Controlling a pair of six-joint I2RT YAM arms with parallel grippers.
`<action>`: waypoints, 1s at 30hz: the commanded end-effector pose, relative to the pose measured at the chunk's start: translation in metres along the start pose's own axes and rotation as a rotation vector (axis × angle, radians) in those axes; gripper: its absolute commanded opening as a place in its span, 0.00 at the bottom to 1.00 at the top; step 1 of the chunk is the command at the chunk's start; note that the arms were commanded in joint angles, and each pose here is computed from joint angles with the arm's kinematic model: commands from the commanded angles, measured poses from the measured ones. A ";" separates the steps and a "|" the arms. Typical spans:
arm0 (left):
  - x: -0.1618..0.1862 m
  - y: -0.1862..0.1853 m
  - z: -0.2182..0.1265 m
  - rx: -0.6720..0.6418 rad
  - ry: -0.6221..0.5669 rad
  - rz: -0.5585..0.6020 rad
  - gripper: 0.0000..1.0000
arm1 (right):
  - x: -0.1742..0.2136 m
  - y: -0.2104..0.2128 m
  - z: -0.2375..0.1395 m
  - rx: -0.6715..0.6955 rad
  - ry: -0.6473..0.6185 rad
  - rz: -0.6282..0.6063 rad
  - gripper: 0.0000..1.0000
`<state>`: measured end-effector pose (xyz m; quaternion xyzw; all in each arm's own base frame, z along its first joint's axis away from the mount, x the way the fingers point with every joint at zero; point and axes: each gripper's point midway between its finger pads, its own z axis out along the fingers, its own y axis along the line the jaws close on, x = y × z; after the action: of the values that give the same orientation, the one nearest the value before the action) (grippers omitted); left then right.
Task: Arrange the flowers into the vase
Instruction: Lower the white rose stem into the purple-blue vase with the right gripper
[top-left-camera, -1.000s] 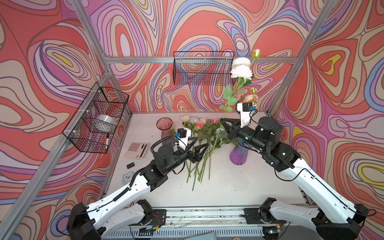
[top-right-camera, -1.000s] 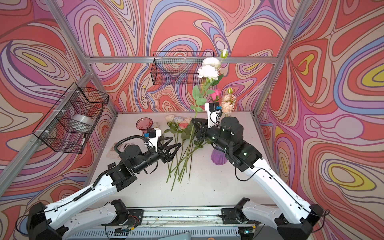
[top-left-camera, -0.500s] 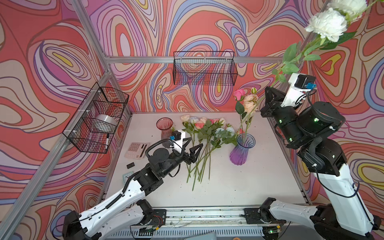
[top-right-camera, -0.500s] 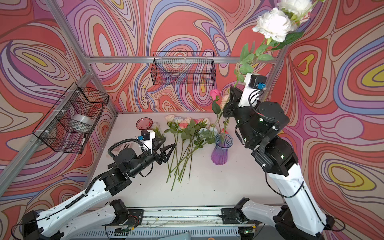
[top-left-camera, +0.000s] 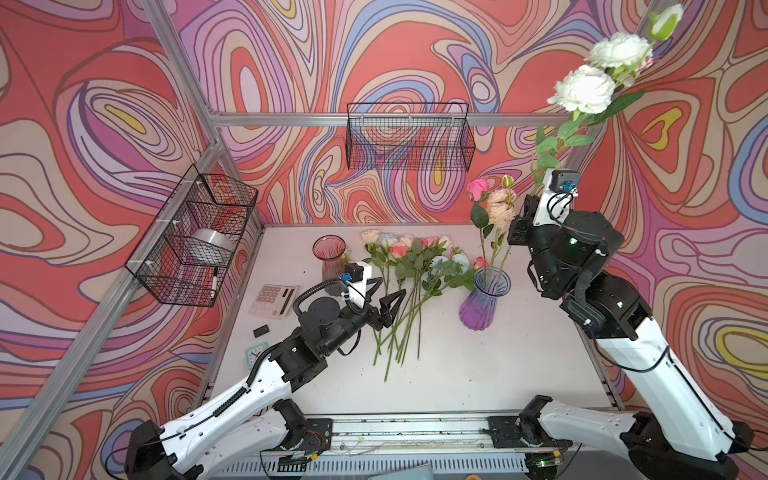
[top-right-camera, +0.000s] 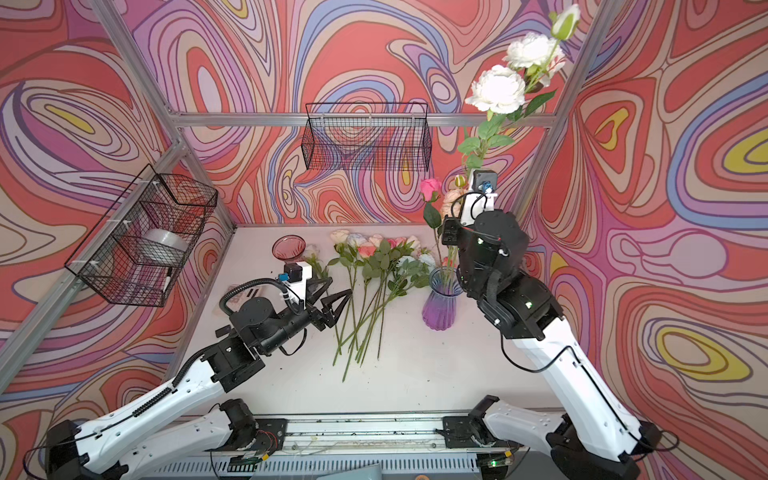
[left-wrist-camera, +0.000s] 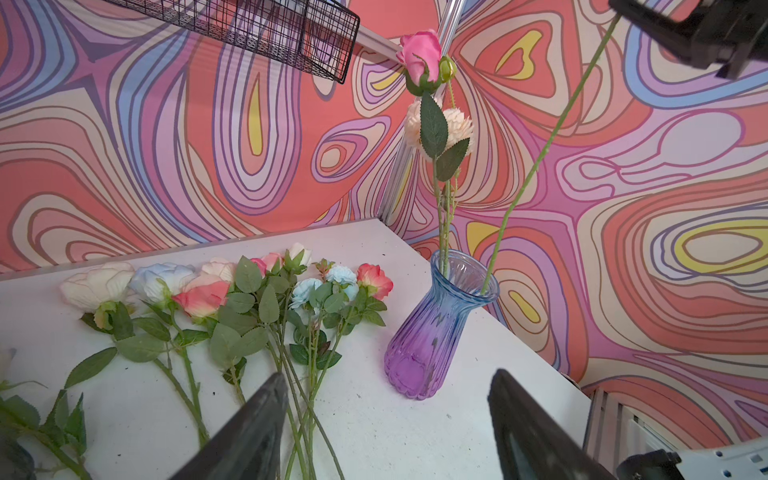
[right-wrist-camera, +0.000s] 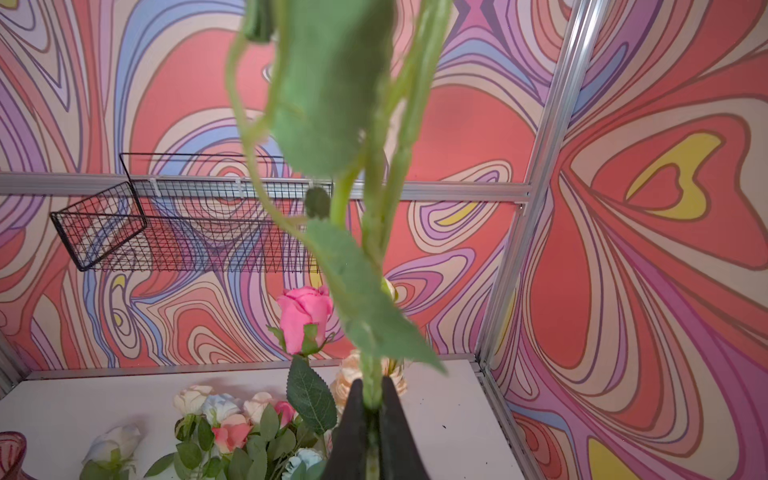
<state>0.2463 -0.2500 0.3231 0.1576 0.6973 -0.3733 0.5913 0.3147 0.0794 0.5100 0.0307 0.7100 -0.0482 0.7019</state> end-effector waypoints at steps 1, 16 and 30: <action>0.007 0.000 0.002 0.009 0.005 -0.009 0.76 | 0.019 -0.014 0.007 0.031 0.024 0.056 0.00; 0.027 0.004 0.012 0.006 0.059 -0.029 0.76 | 0.161 -0.022 0.035 0.070 0.261 0.191 0.02; 0.039 0.008 0.019 -0.007 0.091 -0.032 0.77 | 0.222 -0.014 0.033 0.049 0.381 0.191 0.14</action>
<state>0.2563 -0.2630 0.2836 0.1584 0.7317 -0.3652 0.5533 0.3450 0.0551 0.2954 0.1225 0.8164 0.0011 0.5644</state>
